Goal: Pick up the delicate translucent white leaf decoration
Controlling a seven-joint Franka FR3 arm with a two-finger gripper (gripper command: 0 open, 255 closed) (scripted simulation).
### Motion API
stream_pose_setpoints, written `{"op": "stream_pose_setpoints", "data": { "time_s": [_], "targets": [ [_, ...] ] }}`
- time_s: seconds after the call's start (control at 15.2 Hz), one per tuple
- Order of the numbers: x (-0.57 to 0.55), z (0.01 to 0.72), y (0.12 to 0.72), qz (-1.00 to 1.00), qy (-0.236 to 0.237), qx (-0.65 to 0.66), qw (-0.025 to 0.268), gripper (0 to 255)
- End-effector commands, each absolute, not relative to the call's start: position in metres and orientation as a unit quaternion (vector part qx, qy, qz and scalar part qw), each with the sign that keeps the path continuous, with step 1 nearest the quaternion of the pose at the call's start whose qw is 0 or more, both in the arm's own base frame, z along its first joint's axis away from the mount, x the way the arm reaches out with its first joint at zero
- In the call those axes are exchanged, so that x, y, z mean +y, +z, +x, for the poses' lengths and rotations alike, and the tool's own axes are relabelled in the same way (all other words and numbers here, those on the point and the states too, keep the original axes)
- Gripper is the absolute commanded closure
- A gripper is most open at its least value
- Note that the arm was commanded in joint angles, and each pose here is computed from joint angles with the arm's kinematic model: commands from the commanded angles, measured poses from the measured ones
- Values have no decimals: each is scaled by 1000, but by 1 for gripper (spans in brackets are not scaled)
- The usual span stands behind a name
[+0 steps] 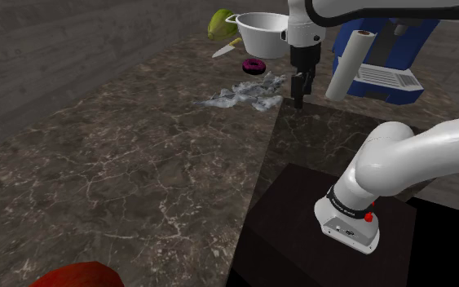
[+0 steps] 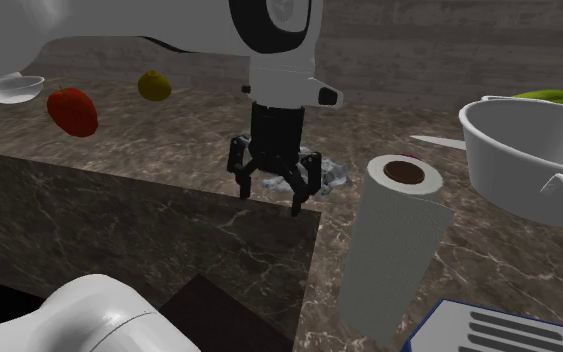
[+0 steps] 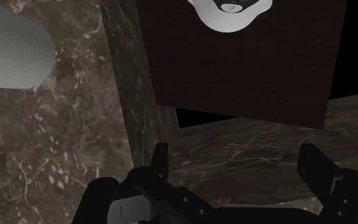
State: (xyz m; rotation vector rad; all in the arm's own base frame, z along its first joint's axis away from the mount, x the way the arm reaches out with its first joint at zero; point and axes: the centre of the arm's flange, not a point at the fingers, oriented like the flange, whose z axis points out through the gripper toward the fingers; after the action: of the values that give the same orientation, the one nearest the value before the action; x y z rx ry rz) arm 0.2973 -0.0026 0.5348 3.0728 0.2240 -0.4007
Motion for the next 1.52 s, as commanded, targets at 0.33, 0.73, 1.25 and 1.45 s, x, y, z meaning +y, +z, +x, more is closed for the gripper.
{"op": "stream_pose_setpoints", "data": {
  "time_s": [0.33, 0.73, 1.25, 1.45],
  "targets": [
    [32, 326, 551, 995, -92, 37, -30, 0],
    [68, 363, 577, 995, -46, -5, -86, 0],
    [82, 380, 564, 993, -25, -24, -111, 0],
    [82, 380, 551, 993, -25, -24, -111, 0]
  ]
}}
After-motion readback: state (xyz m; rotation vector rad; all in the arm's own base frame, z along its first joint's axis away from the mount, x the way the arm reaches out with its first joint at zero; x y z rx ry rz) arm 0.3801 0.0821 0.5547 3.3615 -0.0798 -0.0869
